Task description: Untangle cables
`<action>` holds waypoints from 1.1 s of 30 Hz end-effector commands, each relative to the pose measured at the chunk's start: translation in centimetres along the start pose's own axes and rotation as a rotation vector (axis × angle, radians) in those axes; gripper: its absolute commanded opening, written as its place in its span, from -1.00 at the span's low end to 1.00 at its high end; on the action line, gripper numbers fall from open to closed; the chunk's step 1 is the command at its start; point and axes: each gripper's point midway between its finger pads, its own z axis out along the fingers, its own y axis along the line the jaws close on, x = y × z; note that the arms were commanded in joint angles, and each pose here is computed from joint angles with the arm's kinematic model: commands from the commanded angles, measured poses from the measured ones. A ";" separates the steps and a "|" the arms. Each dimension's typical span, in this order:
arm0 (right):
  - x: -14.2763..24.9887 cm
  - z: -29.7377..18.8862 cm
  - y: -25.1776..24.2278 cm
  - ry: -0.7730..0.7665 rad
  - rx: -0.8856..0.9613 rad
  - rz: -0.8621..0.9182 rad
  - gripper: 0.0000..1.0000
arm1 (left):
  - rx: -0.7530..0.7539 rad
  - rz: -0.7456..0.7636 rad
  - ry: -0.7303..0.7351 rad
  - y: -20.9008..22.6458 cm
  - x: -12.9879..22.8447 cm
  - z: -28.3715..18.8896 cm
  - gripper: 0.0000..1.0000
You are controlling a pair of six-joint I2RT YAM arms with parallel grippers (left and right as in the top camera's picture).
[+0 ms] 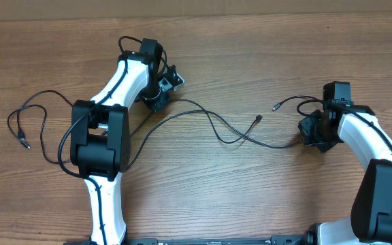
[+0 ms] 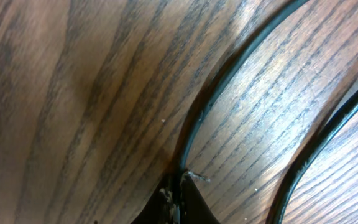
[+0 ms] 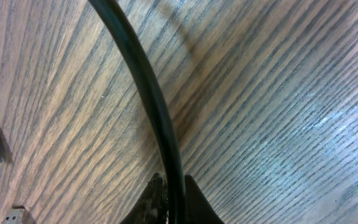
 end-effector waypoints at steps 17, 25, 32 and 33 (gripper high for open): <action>0.0 -0.3 0.2 -0.013 -0.012 -0.014 -0.89 | -0.501 -0.763 -0.015 9.3 0.6 -7.8 -0.91; 0.0 -0.3 0.2 -0.014 -0.013 -0.014 -0.91 | -0.536 -0.916 -0.119 12.6 1.0 -13.0 -0.92; 0.0 -0.3 0.3 -0.016 -0.016 -0.015 -0.92 | -0.462 -0.981 -0.312 14.5 0.1 -20.6 -0.91; 0.0 -0.3 0.3 -0.016 -0.016 -0.015 -0.92 | -0.438 -0.988 -0.353 14.7 0.0 -21.8 -0.91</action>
